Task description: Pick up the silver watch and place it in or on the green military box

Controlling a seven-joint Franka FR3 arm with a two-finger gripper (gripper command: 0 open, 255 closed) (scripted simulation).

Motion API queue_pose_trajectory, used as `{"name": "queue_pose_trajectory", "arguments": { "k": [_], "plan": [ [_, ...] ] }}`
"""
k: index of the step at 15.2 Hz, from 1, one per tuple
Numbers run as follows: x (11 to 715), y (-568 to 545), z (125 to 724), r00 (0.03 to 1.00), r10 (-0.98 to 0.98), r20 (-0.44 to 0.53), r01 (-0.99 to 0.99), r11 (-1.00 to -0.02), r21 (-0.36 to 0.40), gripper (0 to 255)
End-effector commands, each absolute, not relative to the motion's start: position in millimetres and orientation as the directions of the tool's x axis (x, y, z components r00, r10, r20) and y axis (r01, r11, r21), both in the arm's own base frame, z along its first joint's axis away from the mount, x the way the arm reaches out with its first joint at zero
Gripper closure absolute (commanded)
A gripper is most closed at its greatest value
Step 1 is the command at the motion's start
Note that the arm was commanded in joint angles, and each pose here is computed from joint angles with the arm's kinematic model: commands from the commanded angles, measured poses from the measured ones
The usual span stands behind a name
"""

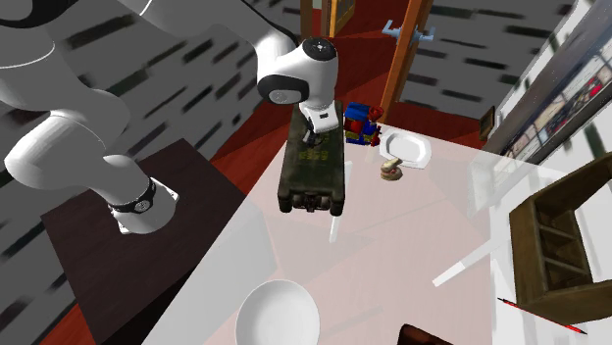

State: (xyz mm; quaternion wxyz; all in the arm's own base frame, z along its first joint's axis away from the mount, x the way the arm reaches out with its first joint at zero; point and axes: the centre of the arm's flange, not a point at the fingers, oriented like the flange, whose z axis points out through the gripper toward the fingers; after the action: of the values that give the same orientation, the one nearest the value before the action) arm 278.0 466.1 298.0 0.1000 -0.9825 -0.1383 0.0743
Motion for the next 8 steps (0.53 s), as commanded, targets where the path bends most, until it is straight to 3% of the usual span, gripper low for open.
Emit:
{"name": "queue_pose_trajectory", "arguments": {
  "k": [1, 5, 8],
  "plan": [
    [278.0, 466.1, 298.0, 0.951, 0.287, -0.118, 0.257, -0.942, -0.217, 0],
    [278.0, 466.1, 298.0, 0.951, 0.287, -0.118, 0.257, -0.942, -0.217, 0],
    [284.9, 459.1, 336.3, 0.951, 0.287, -0.118, 0.257, -0.942, -0.217, 0]
  ]
}}
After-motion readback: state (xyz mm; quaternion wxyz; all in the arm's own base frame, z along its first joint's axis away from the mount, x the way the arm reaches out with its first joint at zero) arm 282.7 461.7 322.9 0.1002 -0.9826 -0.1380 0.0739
